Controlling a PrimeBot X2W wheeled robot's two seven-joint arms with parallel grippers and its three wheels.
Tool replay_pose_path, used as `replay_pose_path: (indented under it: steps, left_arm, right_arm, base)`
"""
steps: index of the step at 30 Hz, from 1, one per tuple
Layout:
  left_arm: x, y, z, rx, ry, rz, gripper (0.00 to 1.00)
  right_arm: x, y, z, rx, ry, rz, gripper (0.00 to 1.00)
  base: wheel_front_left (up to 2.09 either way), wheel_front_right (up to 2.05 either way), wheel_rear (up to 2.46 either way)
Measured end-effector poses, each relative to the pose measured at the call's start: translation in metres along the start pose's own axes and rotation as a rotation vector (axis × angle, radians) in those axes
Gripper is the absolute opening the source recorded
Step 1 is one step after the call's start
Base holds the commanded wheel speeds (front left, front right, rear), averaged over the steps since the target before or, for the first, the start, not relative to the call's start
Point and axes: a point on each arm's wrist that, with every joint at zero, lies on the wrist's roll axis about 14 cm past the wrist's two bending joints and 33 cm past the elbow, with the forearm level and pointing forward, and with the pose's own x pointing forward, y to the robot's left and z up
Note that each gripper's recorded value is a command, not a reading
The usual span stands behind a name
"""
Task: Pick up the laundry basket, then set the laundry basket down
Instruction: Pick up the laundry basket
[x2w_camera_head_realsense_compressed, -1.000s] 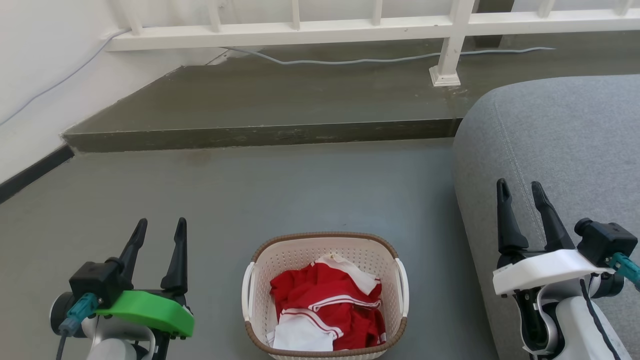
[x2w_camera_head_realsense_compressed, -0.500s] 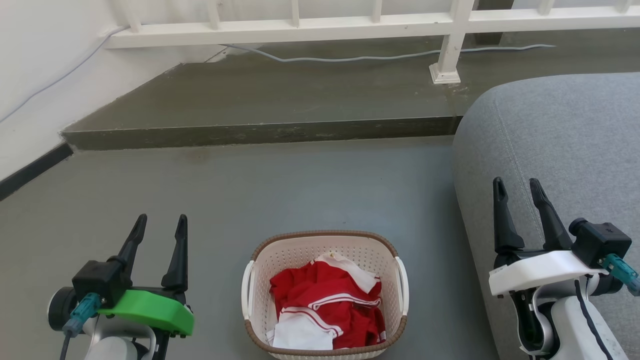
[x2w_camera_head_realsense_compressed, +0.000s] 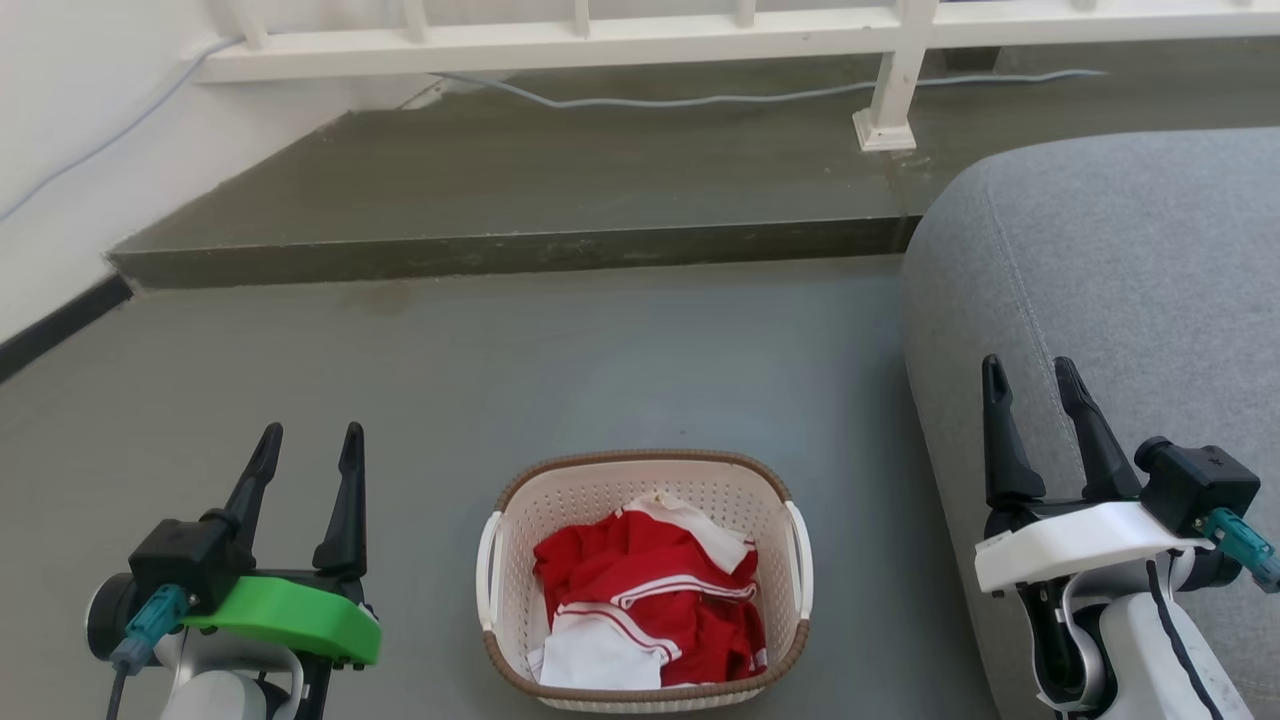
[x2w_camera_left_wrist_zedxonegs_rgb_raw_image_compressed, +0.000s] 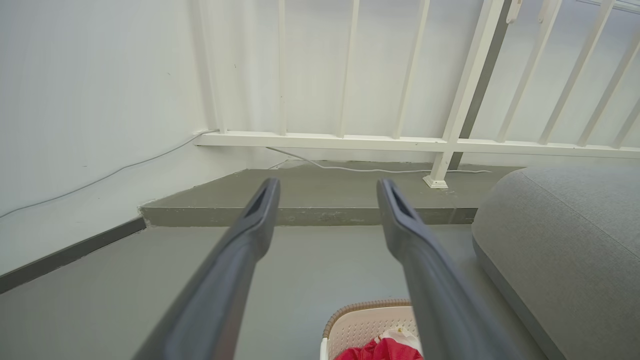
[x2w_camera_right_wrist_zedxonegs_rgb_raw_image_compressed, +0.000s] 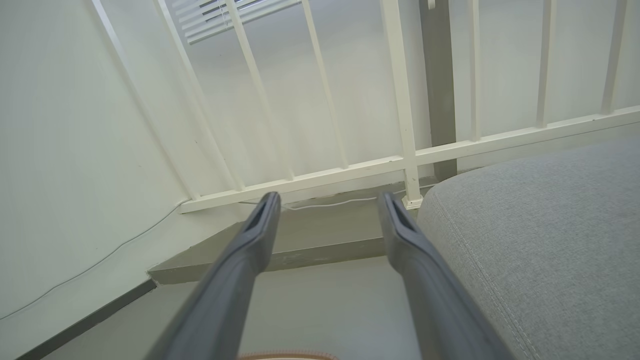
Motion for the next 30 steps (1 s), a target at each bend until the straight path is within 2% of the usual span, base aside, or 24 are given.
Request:
replay_pose_path:
  steps: [19, 30]
  left_arm:
    - [0.037, 0.017, -0.037, -0.029, 0.082, 0.0, 1.0]
    - [0.055, 0.032, -0.086, -0.072, 0.194, 0.024, 1.0]
  right_arm:
    - [0.022, -0.012, -0.045, 0.003, 0.118, -0.045, 1.0]
    - [0.032, -0.026, -0.099, -0.003, 0.262, -0.088, 1.0]
  base:
    - [0.0, 0.0, 0.0]
    - [0.0, 0.0, 0.0]
